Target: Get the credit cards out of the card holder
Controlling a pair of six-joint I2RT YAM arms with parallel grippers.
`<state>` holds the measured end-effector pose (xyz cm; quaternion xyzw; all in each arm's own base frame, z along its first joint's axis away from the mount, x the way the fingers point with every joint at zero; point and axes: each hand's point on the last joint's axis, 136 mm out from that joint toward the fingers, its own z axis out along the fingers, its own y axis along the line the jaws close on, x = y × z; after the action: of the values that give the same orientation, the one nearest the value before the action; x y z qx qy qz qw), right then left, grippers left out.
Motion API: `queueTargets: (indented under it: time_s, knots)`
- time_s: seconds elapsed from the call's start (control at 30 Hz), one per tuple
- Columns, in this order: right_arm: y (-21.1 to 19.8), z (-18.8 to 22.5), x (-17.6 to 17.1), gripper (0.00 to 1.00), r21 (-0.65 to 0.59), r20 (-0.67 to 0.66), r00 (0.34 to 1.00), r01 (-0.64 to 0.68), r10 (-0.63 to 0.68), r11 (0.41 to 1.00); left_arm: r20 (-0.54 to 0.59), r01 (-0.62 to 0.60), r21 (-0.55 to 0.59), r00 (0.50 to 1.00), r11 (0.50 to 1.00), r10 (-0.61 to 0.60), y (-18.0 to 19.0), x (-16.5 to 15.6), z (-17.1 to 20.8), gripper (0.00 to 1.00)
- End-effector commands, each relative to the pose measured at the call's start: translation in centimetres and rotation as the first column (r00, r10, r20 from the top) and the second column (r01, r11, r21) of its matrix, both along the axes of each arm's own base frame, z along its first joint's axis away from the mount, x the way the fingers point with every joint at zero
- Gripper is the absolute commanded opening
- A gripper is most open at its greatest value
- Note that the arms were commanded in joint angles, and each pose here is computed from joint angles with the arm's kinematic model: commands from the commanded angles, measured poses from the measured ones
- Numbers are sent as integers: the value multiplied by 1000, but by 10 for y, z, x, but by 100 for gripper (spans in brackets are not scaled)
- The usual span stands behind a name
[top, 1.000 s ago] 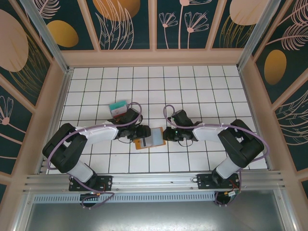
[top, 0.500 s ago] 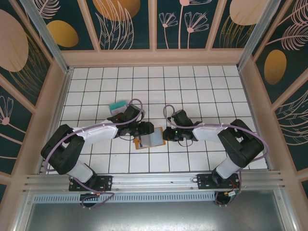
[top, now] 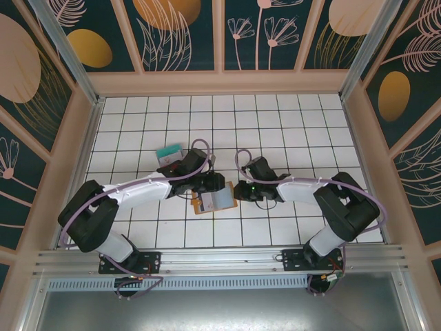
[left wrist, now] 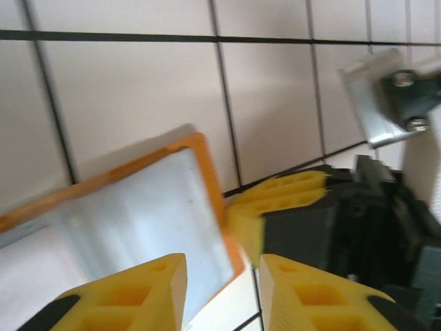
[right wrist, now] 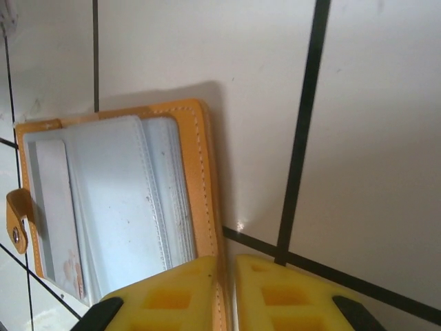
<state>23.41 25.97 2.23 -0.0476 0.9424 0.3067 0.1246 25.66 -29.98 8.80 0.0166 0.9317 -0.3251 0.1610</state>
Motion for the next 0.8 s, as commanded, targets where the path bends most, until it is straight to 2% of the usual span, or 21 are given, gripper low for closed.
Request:
queueTargets:
  time_s: [0.0,0.17,0.3,0.57,0.77]
  knots:
    - [4,25,10,16,37,51,999,13,-15,999,58,-73,110,996,991,67,38,9,3,31]
    - [28,50,14,16,105,81,996,-42,33,994,17,-120,160,993,980,119,76,-1,-22,24]
    - [51,61,10,16,138,90,991,-111,99,984,-19,-112,174,993,978,117,83,-13,-39,22]
    - [87,39,-3,17,131,6,974,-225,227,965,-63,-109,172,991,979,121,85,-22,-60,20]
    - [91,23,-10,17,113,-41,969,-238,244,965,-72,-92,115,992,989,101,75,-22,-59,19]
